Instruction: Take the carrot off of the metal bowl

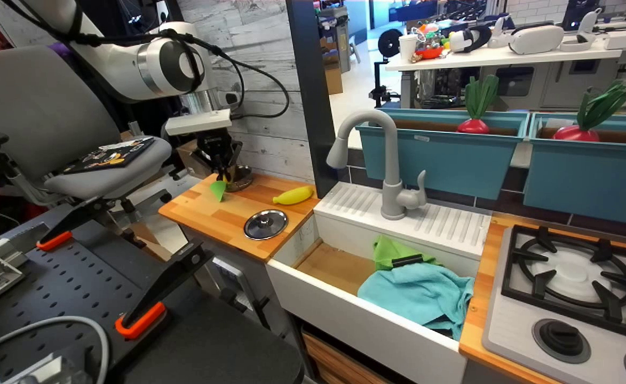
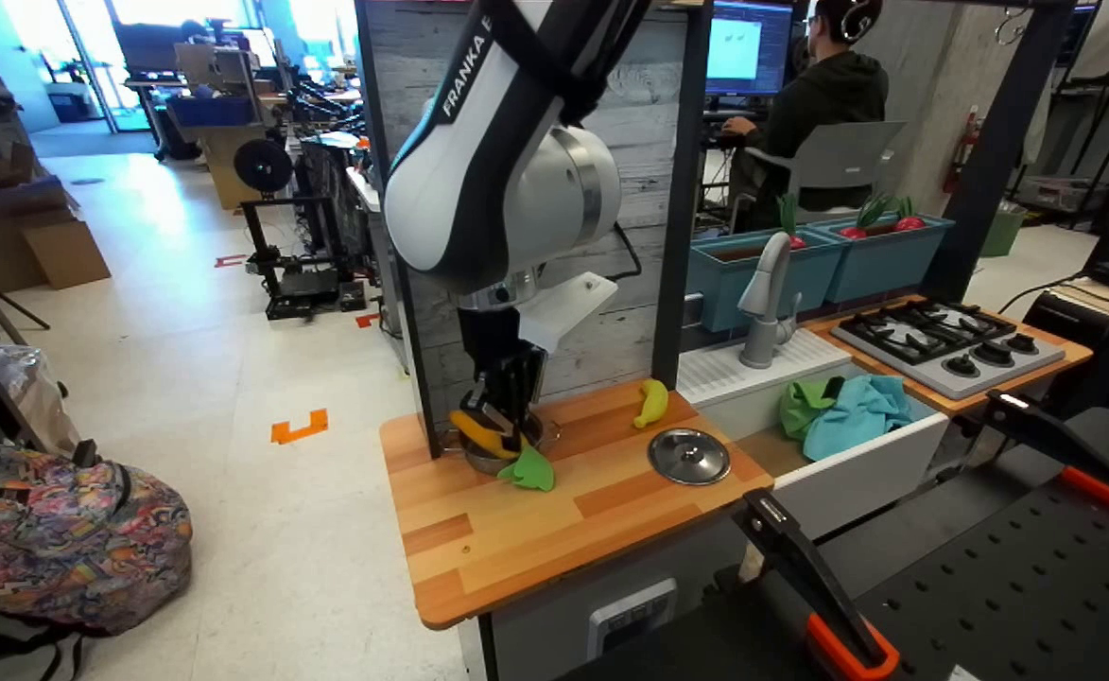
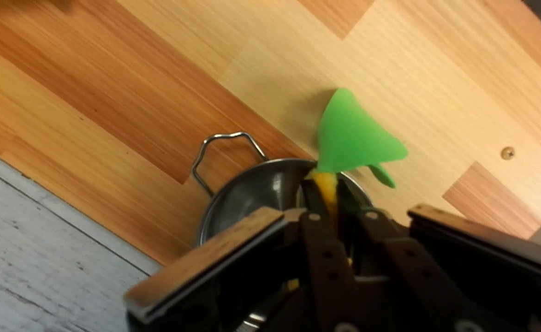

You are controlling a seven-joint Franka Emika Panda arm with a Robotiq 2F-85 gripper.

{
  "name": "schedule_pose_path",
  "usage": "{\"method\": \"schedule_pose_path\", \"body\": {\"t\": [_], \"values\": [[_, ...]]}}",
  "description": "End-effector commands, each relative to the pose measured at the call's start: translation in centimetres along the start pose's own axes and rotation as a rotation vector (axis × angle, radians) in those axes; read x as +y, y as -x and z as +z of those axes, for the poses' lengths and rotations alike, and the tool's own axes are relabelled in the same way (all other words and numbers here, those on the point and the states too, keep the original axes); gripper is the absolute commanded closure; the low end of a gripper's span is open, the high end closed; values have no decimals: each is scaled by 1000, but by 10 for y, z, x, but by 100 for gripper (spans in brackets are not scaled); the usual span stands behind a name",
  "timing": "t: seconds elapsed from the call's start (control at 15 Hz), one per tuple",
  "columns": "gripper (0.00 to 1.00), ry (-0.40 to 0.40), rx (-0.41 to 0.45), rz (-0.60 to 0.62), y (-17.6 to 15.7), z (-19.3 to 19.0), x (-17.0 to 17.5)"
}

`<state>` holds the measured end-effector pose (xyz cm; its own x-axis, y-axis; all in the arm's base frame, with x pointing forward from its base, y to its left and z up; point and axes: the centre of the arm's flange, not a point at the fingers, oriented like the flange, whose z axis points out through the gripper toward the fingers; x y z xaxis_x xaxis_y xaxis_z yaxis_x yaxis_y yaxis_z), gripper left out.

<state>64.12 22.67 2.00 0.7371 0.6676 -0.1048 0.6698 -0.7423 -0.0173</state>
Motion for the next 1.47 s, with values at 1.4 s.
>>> {"method": "schedule_pose_path", "body": {"t": [1.4], "values": [[98,162,-107,-395,56,-3,-74]]}}
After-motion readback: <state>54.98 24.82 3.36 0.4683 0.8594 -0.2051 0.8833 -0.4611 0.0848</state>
